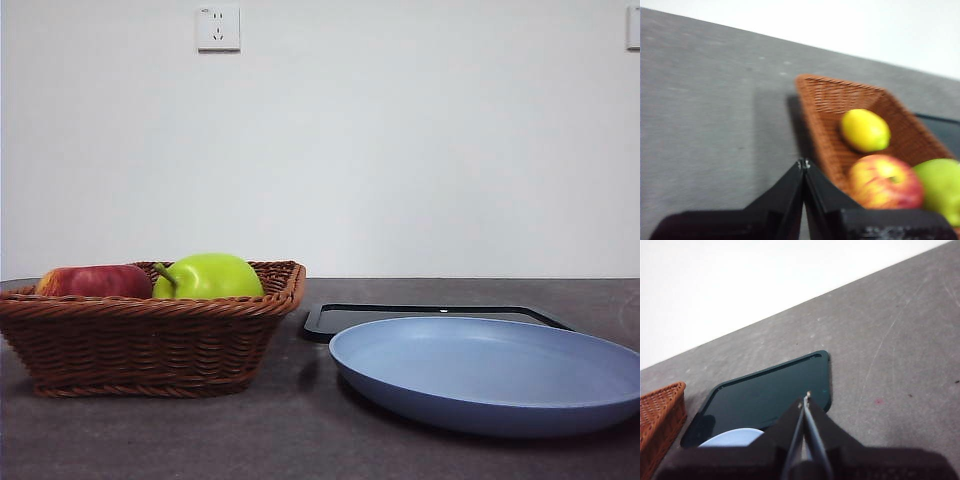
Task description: Take the lemon from the basket,put the lemon in the plate,hand out the plate
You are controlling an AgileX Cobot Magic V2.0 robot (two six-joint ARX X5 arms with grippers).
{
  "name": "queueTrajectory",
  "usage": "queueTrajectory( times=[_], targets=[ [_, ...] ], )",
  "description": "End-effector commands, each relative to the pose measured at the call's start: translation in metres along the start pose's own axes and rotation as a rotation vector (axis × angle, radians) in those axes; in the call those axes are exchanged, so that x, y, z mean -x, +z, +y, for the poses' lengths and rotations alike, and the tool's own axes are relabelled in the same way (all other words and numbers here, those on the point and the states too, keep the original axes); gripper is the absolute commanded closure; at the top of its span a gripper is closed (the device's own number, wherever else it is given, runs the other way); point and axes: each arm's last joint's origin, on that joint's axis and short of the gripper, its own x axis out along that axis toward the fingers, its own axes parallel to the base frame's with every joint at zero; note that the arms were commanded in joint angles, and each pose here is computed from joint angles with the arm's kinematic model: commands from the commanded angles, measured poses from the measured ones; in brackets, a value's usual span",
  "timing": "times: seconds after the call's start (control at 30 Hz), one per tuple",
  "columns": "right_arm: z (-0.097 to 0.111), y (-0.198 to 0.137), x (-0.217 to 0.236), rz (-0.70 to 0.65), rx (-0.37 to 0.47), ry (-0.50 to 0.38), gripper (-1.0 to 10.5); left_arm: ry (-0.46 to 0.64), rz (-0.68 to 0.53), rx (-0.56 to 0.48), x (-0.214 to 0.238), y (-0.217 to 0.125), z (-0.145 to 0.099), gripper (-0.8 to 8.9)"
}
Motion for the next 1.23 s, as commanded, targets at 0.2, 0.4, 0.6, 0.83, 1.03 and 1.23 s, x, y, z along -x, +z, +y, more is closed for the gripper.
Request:
queueTrajectory(
  times=[0.2, 0.4, 0.6, 0.83, 1.03, 1.23],
  targets=[
    [0.015, 0.033, 0.009, 0.035, -0.039, 0.016, 9.4, -0.009, 0.0, 0.115, 0.006, 0.022, -0.008, 8.07],
    [0.029, 0.069, 0.012, 0.121, -0.031, -0.019, 9.4, 0.006, 0.05, 0.124, 0.003, 0.061, -0.017, 8.07],
    [0.043, 0.1, 0.004, 0.219, 0.022, 0.005, 9.4, -0.101, 0.15, 0.037, -0.016, 0.103, -0.028, 8.07],
    [0.052, 0.118, -0.019, 0.441, 0.031, 0.07, 9.4, -0.272, 0.33, 0.034, -0.048, 0.141, -0.037, 8.07],
    [0.049, 0.107, -0.045, 0.702, 0.055, 0.099, 9.4, -0.341, 0.512, -0.008, -0.071, 0.154, -0.048, 8.07],
    [0.036, 0.077, -0.078, 0.951, 0.004, 0.042, 7.9, -0.427, 0.58, -0.066, -0.085, 0.154, -0.068, 6.72]
  ],
)
